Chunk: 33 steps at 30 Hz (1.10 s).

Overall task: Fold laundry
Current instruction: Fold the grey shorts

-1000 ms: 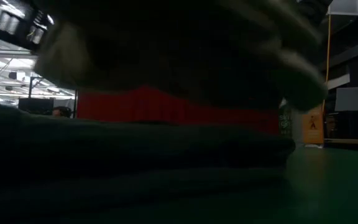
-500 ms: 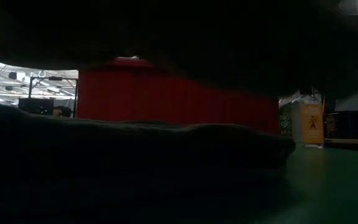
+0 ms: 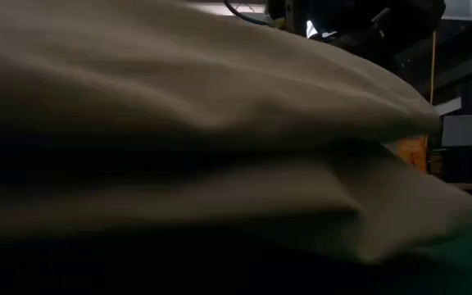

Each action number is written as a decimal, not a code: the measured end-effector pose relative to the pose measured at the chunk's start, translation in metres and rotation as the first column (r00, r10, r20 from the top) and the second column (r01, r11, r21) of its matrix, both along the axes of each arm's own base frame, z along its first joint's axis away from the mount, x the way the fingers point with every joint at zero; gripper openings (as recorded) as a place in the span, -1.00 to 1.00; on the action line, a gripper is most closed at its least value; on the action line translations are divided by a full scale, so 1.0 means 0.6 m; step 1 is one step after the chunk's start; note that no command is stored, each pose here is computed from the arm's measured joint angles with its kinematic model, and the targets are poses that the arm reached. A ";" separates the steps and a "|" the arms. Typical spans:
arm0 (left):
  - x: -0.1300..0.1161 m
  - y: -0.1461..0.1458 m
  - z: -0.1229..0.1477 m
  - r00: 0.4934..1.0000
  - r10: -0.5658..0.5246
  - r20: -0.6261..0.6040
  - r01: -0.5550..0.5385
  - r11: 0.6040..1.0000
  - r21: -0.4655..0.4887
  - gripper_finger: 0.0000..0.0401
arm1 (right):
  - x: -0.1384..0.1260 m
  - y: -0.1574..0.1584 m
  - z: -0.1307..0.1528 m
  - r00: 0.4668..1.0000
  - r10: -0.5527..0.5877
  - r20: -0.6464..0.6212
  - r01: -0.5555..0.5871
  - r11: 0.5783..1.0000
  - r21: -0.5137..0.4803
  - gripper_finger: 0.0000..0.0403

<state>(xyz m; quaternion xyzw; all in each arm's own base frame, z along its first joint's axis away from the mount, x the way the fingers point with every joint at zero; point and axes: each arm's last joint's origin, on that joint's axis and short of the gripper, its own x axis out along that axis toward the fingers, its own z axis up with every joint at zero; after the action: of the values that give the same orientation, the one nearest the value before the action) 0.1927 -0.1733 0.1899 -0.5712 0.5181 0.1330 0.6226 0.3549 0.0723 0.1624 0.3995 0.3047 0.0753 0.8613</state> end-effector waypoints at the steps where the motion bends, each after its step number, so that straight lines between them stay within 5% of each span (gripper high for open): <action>1: -0.003 0.002 -0.003 1.000 -0.002 -0.023 0.002 1.000 0.016 -1.00 | 0.000 0.000 -0.001 1.000 -0.005 -0.002 0.005 1.000 -0.005 -0.87; 15: -0.011 0.008 -0.008 0.993 -0.105 -0.049 0.109 0.991 0.083 -0.46 | 0.002 -0.010 -0.001 1.000 0.012 0.018 -0.012 0.999 -0.050 -0.47; 22: -0.029 0.005 0.019 0.958 -0.283 -0.040 0.281 0.958 -0.057 -0.48 | 0.006 -0.053 0.001 0.997 0.076 0.020 -0.077 0.997 0.011 -0.51; 33: -0.040 0.010 0.053 0.973 -0.160 0.165 0.151 0.986 0.064 -0.55 | -0.005 -0.103 0.034 0.998 0.042 0.052 -0.041 0.999 -0.021 -0.52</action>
<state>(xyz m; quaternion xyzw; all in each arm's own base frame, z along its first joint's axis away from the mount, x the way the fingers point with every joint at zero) 0.1688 -0.1672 0.2219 -0.5222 0.5029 0.0481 0.6871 0.3522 0.0106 0.1828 0.3825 0.2908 0.1008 0.8712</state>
